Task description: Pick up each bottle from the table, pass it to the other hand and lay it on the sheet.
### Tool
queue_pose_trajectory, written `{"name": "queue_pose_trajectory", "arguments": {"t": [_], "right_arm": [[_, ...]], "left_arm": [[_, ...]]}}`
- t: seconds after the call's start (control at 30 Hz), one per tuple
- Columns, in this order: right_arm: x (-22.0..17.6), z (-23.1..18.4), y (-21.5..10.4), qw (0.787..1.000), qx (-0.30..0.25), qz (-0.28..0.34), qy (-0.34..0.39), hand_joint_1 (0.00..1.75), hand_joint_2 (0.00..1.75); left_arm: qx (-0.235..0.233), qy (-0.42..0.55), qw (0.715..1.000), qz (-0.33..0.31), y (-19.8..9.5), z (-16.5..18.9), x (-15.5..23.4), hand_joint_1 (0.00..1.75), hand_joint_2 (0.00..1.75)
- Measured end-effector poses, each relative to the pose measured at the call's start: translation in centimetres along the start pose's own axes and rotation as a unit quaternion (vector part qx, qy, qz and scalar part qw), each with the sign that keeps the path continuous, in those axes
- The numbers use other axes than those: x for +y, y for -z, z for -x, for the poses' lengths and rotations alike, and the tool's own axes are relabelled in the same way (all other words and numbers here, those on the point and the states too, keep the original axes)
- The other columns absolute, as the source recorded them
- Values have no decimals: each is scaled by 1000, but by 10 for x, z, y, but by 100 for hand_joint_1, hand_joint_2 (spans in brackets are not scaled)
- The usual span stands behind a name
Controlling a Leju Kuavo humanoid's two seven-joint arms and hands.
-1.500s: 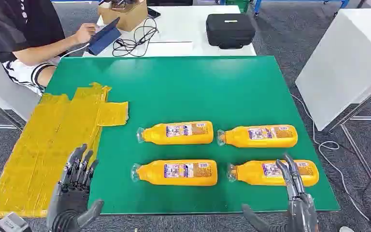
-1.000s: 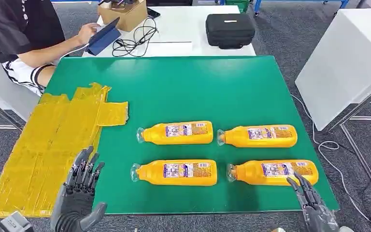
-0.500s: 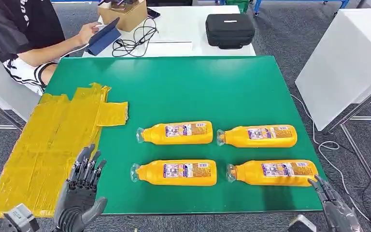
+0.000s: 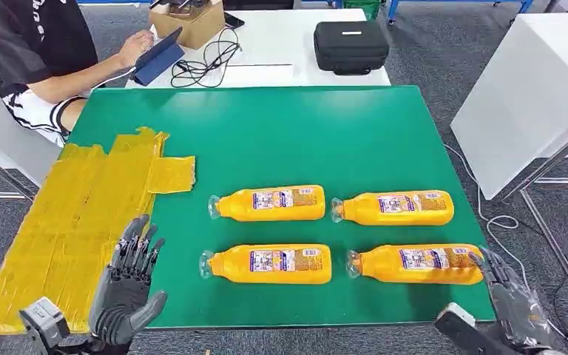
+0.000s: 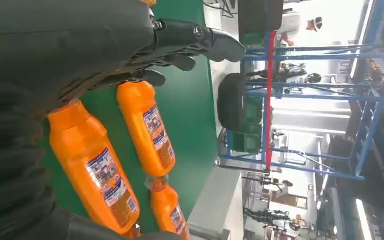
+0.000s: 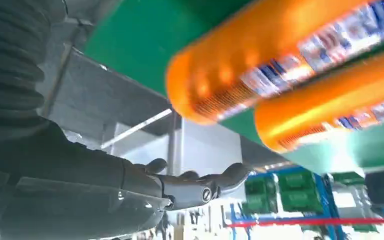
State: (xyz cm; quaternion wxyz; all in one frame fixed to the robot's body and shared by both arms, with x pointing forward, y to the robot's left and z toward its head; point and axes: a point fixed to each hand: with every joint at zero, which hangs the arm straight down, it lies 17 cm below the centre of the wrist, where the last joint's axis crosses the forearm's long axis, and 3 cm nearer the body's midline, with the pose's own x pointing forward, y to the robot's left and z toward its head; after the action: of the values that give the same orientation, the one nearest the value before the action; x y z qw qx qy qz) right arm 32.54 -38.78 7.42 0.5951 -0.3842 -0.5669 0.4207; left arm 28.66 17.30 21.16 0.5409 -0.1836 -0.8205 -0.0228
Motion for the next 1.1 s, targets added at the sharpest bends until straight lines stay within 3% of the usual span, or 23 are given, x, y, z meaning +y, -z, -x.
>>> {"name": "queue_pose_trajectory", "arguments": {"t": [0.4, 0.67, 1.1], "right_arm": [[-9, -32, 39, 999, -37, 18, -27, 0, 175], [-8, -46, 46, 999, -45, 22, -21, 0, 175], [9, -62, 62, 997, -60, -22, -34, 0, 175]], "left_arm": [[3, -1, 1000, 6, 7, 10, 3, 0, 175], [4, 2, 1000, 5, 8, 12, 5, 0, 175], [12, 2, 1000, 1, 4, 16, 6, 0, 175]]}}
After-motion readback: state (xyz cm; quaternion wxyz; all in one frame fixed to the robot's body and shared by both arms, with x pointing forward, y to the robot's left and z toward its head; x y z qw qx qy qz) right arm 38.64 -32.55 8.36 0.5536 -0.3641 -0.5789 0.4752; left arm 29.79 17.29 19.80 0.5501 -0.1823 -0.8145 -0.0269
